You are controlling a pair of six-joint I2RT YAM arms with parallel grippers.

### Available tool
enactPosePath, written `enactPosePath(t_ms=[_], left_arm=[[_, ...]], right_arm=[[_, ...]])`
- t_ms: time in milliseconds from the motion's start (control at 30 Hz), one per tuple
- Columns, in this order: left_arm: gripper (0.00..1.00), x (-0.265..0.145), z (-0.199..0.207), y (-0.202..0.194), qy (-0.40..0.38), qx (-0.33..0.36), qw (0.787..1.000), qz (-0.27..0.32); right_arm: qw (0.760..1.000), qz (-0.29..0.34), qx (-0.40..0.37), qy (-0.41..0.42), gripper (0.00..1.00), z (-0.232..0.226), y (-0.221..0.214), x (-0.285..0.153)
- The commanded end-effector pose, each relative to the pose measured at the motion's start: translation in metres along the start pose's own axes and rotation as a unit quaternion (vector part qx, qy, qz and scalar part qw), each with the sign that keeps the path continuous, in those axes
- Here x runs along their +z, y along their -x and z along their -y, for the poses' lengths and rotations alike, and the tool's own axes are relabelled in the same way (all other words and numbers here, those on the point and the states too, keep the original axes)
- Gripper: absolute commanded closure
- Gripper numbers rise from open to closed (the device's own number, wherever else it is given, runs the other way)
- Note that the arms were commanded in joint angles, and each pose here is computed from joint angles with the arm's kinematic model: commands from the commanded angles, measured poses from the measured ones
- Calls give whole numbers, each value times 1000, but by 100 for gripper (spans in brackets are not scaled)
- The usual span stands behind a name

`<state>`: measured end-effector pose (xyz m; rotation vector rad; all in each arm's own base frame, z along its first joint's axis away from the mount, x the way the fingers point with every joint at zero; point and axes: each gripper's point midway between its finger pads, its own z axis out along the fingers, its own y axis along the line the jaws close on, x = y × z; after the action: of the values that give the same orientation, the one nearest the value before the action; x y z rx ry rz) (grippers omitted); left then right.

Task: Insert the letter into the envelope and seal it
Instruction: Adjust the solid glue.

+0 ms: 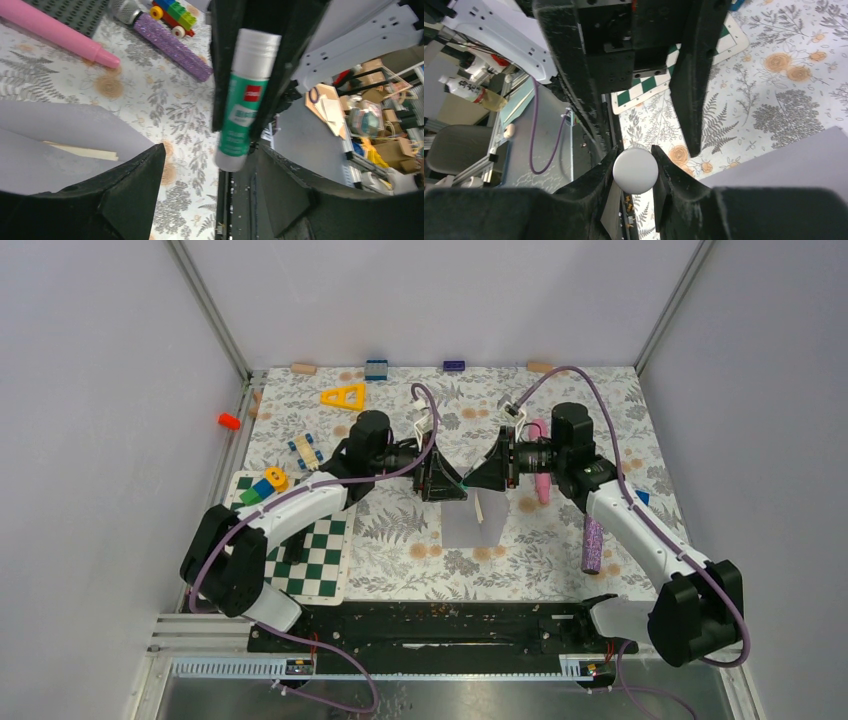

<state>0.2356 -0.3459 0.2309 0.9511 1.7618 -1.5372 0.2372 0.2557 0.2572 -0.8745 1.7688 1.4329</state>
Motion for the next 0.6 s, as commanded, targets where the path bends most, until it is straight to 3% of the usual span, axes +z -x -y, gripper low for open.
enactPosePath(t_ms=[0,267,433,567], left_arm=[[34,-2,26,11,-63,29,997,19],[54,-4,32,7,-83,29,996,17],[76,-3,30,5,-82,29,996,15],[83,-3,29,4,-81,27,996,15]], right_arm=[[999,-13,-21,-35,95,13,2,2],[999,-20,-8,-33,94,15,-2,4],[999,-20,-6,-30,93,14,-1,4],[999,-19,1,-26,93,13,0,4]])
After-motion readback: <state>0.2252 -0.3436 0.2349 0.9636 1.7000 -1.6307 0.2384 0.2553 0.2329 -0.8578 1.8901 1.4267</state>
